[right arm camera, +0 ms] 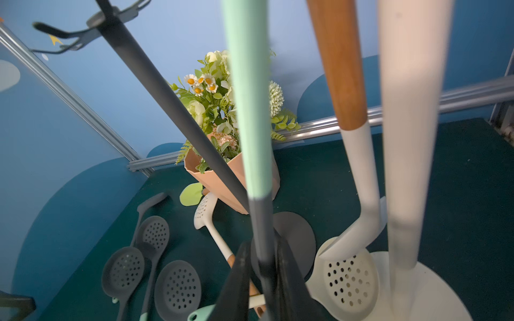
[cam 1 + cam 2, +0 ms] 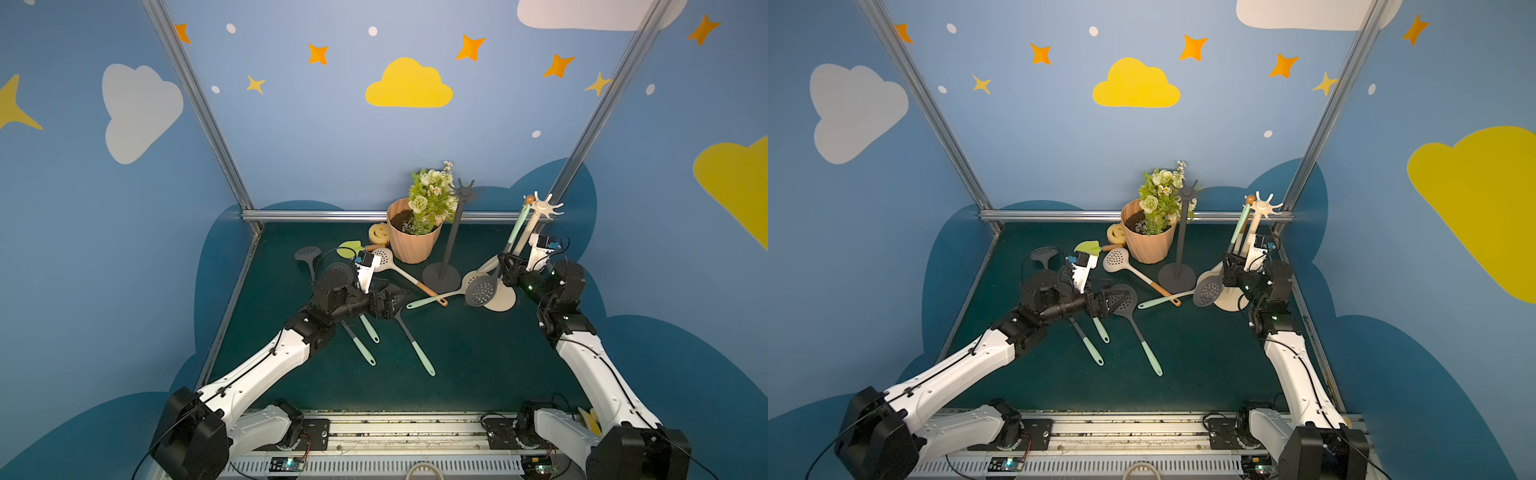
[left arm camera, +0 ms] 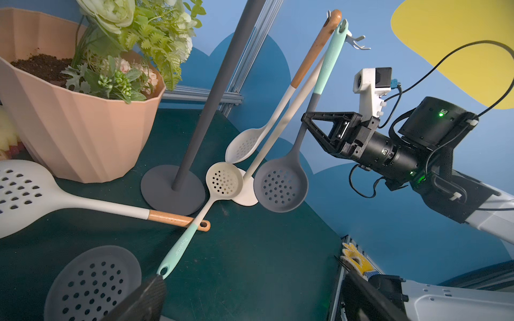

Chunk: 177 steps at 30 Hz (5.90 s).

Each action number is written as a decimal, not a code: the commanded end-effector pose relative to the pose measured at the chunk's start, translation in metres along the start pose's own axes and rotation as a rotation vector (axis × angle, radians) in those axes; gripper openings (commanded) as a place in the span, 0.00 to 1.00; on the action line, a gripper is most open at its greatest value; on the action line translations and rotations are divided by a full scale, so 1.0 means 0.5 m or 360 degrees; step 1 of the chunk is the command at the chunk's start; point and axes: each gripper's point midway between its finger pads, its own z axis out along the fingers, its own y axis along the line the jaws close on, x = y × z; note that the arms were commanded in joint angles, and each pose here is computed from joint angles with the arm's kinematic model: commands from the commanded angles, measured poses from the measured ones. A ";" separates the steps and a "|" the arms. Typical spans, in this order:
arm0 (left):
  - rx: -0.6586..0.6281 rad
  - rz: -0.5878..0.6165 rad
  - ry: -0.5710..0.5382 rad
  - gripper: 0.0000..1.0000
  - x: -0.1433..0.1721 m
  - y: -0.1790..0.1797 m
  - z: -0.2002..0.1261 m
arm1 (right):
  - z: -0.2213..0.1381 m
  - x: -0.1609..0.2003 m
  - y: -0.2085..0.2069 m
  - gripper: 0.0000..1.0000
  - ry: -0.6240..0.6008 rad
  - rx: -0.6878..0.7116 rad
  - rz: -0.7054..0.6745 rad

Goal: Hang the skimmer on the kitchen utensil rack
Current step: Hang the skimmer on the rack, then pick up the skimmer from the center of the board.

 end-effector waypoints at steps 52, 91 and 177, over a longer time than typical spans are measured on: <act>-0.0837 -0.0606 0.0427 0.91 0.120 0.204 0.063 | -0.062 0.463 0.133 0.50 0.0920 -0.0014 -0.0057; -0.0674 -0.1679 -0.0587 0.40 0.185 0.259 0.354 | -0.114 0.386 0.093 0.50 0.0663 0.0042 0.0071; -0.0601 -0.0700 0.0244 0.05 0.013 0.092 0.203 | -0.196 0.246 0.199 0.60 0.0836 -0.0230 -0.0266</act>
